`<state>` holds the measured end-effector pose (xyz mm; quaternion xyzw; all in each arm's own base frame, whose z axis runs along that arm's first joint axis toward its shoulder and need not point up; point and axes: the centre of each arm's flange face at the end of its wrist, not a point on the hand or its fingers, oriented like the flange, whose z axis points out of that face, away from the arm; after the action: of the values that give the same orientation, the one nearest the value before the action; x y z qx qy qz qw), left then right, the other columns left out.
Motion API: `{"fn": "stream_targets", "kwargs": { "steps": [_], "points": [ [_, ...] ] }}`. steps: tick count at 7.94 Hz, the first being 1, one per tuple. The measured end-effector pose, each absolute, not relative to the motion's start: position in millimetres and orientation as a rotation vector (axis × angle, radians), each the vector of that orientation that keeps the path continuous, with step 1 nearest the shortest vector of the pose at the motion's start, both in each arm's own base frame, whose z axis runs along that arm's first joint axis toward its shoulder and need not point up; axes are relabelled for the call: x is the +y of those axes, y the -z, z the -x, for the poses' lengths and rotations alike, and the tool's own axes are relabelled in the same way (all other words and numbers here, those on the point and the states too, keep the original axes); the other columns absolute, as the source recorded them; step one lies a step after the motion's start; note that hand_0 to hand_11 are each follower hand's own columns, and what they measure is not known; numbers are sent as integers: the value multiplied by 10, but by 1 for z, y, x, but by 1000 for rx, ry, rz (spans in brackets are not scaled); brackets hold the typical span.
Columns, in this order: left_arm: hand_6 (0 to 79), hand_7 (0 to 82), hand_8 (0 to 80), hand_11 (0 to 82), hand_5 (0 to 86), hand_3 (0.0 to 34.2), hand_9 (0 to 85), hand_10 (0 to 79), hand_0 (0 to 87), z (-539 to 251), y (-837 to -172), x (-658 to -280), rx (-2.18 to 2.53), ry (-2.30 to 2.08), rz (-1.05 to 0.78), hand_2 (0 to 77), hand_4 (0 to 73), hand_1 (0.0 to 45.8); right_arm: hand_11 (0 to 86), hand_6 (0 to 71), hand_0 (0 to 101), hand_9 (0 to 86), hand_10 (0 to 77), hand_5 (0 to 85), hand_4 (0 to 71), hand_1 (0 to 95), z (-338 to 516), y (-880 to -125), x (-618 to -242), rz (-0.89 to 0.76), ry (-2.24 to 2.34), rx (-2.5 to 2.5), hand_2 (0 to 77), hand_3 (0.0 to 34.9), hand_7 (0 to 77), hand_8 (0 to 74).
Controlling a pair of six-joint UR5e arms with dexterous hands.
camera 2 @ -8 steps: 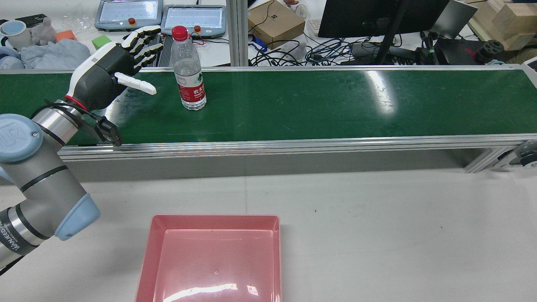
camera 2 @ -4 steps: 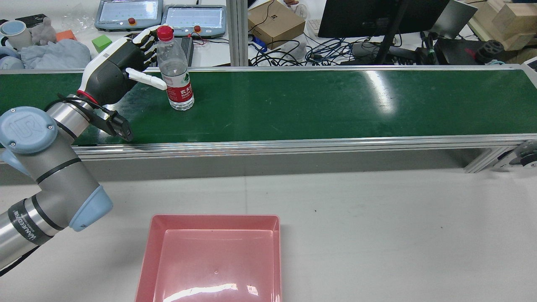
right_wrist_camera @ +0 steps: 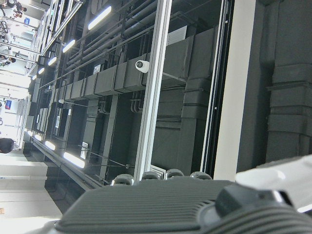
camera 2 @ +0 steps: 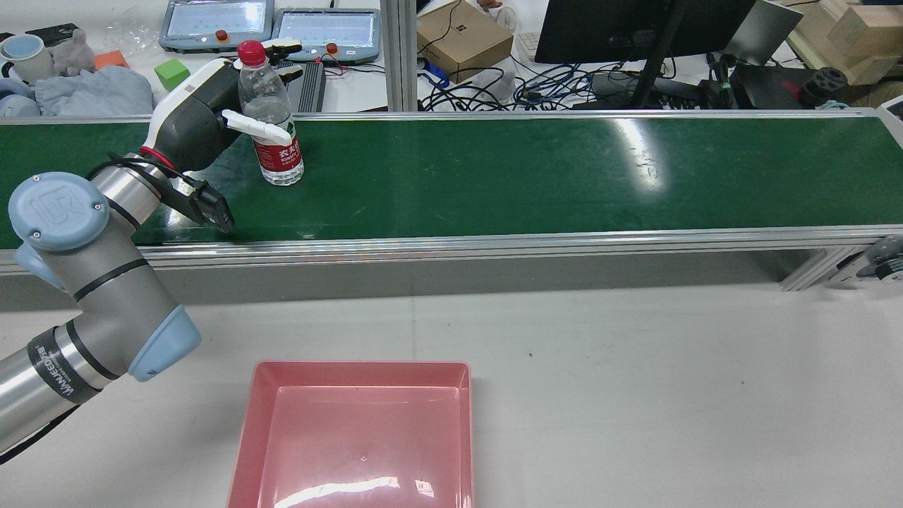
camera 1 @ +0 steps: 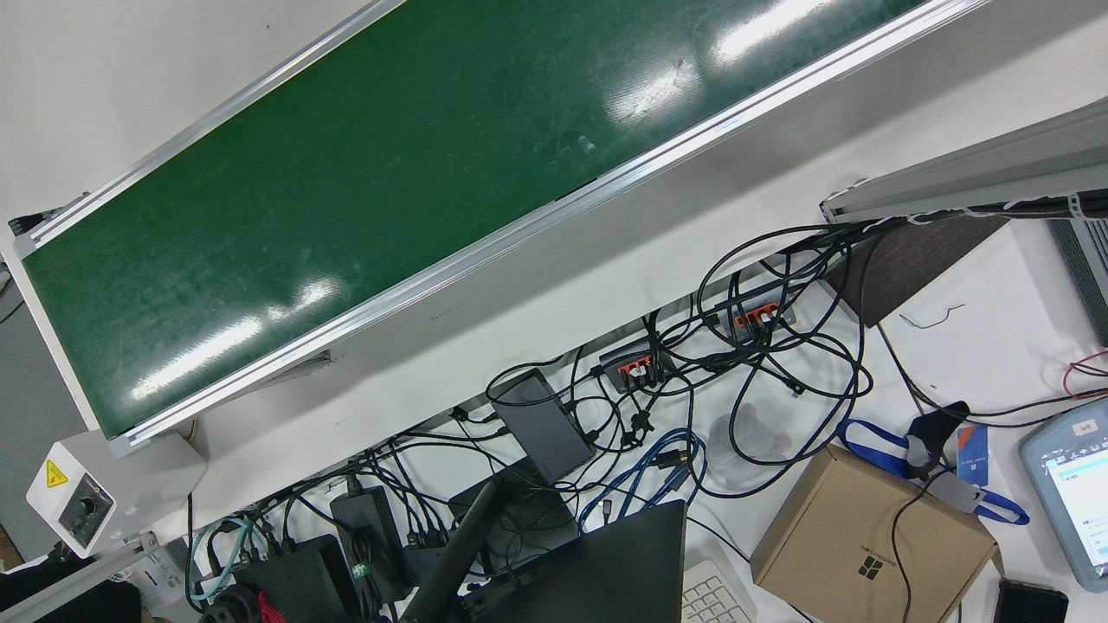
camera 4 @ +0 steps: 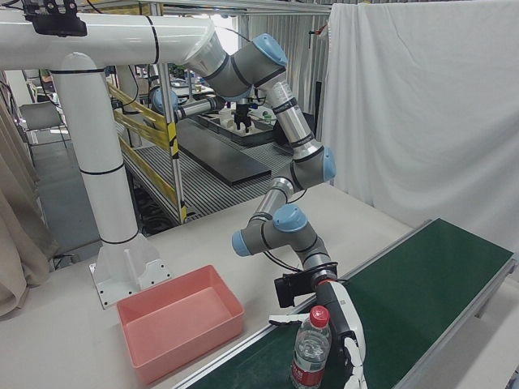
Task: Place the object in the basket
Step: 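Close the left hand fingers around the bottle and lift it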
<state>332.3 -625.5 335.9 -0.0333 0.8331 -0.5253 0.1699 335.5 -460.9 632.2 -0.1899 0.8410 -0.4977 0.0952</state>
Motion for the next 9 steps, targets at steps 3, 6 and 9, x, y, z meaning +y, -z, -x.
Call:
{"fn": "stream_targets", "kwargs": {
  "steps": [3, 6, 9],
  "points": [
    [120, 142, 196, 218, 420, 61, 235, 147, 613, -332, -338, -624, 2329, 1479, 109, 5, 49, 125, 0, 0, 3, 0, 0, 0, 5, 0, -336, -632, -461, 563, 1475, 2493, 5, 1, 5, 0],
    [382, 595, 535, 535, 704, 21, 573, 491, 771, -325, -328, -625, 2304, 1463, 110, 5, 169, 98, 0, 0, 3, 0, 0, 0, 5, 0, -336, -632, -461, 563, 1475, 2493, 5, 1, 5, 0],
    [622, 633, 676, 562, 622, 0, 595, 600, 802, -318, -263, -621, 2343, 1376, 154, 5, 491, 22, 0, 0, 3, 0, 0, 0, 5, 0, -336, -632, -461, 563, 1475, 2493, 5, 2, 5, 0]
  ]
}}
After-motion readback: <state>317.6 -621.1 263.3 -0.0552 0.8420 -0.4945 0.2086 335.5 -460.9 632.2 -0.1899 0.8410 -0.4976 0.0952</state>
